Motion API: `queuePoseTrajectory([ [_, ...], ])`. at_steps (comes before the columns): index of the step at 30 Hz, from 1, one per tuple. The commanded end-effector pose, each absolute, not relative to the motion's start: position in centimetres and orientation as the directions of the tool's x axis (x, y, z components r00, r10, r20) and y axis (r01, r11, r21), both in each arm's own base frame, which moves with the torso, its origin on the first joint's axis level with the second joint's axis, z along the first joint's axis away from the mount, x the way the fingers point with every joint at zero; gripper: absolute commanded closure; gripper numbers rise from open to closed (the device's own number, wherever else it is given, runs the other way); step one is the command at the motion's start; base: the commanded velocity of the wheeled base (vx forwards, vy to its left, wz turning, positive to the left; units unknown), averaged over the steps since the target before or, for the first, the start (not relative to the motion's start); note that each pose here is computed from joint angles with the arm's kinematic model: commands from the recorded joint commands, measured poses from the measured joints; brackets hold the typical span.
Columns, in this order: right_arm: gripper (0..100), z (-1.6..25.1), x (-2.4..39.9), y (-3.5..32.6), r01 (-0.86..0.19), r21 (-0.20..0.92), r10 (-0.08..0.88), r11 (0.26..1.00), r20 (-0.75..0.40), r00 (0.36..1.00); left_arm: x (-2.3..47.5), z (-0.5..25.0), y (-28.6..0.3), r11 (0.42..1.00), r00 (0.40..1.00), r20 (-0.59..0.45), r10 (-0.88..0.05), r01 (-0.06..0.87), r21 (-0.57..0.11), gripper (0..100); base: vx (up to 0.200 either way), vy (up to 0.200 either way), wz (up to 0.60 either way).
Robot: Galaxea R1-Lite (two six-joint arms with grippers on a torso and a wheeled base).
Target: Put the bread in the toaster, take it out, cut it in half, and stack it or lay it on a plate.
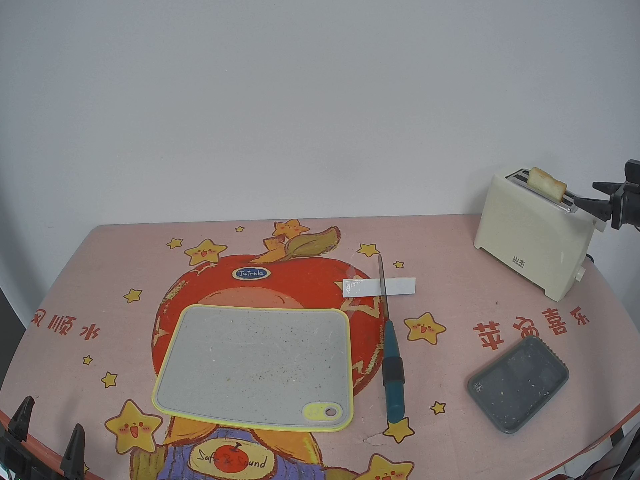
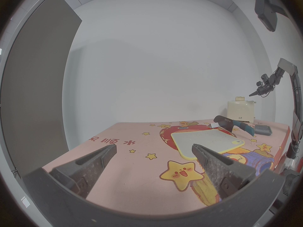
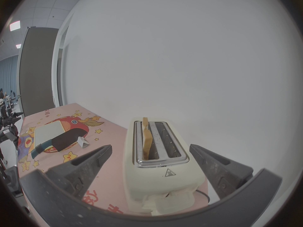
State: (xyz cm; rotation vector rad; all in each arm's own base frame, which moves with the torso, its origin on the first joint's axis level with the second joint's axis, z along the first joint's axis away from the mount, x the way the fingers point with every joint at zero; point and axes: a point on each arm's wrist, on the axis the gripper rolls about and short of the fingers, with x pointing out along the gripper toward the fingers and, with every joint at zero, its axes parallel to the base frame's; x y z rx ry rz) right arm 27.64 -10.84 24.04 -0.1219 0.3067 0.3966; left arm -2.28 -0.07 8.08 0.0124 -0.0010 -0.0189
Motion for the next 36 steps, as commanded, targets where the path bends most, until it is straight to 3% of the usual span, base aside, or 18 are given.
queuePoseTrajectory([
  [1,0,24.7,25.5,-9.8,-0.389,-0.033,0.362,0.921,-0.303,0.882,-2.2,7.6,-0.1,1.0,1.0,-0.005,-0.018,0.018,0.012,0,0.0,0.0,0.0],
  [6,0,24.3,22.8,-8.6,-0.367,0.064,0.368,0.928,-0.309,0.877,-2.2,7.6,-0.1,1.0,1.0,-0.005,-0.018,0.018,0.012,0,0.0,0.0,0.0],
  [22,0,21.9,19.4,-7.8,-0.33,0.113,0.348,0.937,-0.346,0.871,-2.2,7.6,-0.1,1.0,1.0,-0.005,-0.018,0.018,0.012,0,0.0,0.0,0.0],
  [35,0,21.9,19.1,-11.6,-0.18,0.088,0.199,0.98,-0.32,0.926,-2.2,7.6,-0.1,1.0,1.0,-0.005,-0.018,0.018,0.012,0,0.0,0.0,0.0],
  [36,100,21.9,19.4,-11.9,-0.177,0.082,0.194,0.981,-0.312,0.93,-2.2,7.6,-0.1,1.0,1.0,-0.005,-0.02,0.02,0.012,0,0.0,0.0,0.0],
])
